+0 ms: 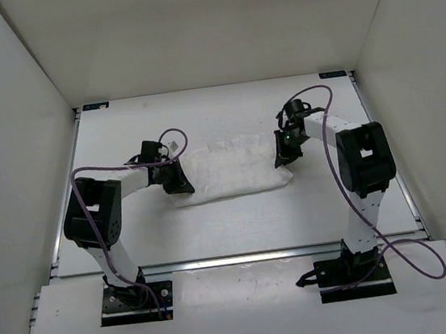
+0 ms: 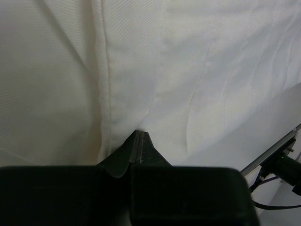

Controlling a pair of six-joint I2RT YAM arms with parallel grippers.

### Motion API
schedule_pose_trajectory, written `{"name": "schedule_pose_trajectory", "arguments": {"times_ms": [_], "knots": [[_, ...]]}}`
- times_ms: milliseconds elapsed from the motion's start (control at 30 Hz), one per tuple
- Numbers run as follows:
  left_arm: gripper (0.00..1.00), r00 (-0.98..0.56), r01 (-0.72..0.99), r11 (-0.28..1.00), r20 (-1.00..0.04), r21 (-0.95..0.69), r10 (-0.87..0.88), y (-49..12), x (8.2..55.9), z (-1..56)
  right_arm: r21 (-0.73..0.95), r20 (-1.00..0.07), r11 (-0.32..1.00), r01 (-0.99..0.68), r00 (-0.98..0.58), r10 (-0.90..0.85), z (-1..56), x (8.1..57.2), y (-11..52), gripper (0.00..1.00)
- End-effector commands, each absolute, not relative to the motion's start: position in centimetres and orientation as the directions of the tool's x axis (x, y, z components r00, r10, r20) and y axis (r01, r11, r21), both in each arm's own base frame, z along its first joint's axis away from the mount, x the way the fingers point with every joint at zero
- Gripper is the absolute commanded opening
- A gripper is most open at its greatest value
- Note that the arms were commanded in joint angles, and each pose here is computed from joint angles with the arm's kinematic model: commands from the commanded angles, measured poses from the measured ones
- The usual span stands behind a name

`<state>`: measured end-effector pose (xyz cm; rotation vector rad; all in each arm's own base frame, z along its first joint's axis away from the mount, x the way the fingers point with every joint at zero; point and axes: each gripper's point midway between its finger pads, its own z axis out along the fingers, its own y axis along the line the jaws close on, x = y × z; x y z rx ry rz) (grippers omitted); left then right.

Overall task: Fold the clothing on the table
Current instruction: Fold the skirt

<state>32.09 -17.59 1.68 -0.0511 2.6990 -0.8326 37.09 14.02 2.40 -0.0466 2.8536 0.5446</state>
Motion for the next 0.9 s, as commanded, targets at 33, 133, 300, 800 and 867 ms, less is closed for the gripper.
{"name": "schedule_pose_trajectory", "arguments": {"times_ms": [33,133,300,800,867], "knots": [[0.0,-0.956,0.061,0.846,-0.273,-0.53,-0.103,-19.3,31.4,1.1,0.278,-0.37,0.958,-0.066,-0.928,0.043,7.5,39.2,10.9,0.0],[0.0,-0.957,0.041,0.843,-0.264,-0.536,-0.121,-20.2,31.1,1.2,0.25,-0.413,0.961,-0.117,-0.911,-0.004,9.5,40.1,12.2,0.0],[0.0,-0.954,-0.004,0.851,-0.252,-0.526,-0.16,-21.3,30.6,1.0,0.234,-0.434,0.957,-0.172,-0.899,-0.055,11.6,40.6,15.0,0.0],[0.0,-0.945,-0.053,0.785,-0.222,-0.617,-0.239,-23.9,32.9,2.0,0.461,-0.563,0.802,-0.38,-0.824,-0.067,19.4,39.0,27.3,0.0],[0.0,-0.941,-0.061,0.775,-0.222,-0.629,-0.254,-23.9,33.2,1.8,0.473,-0.576,0.773,-0.422,-0.813,-0.091,19.7,38.5,29.5,0.0]]}}
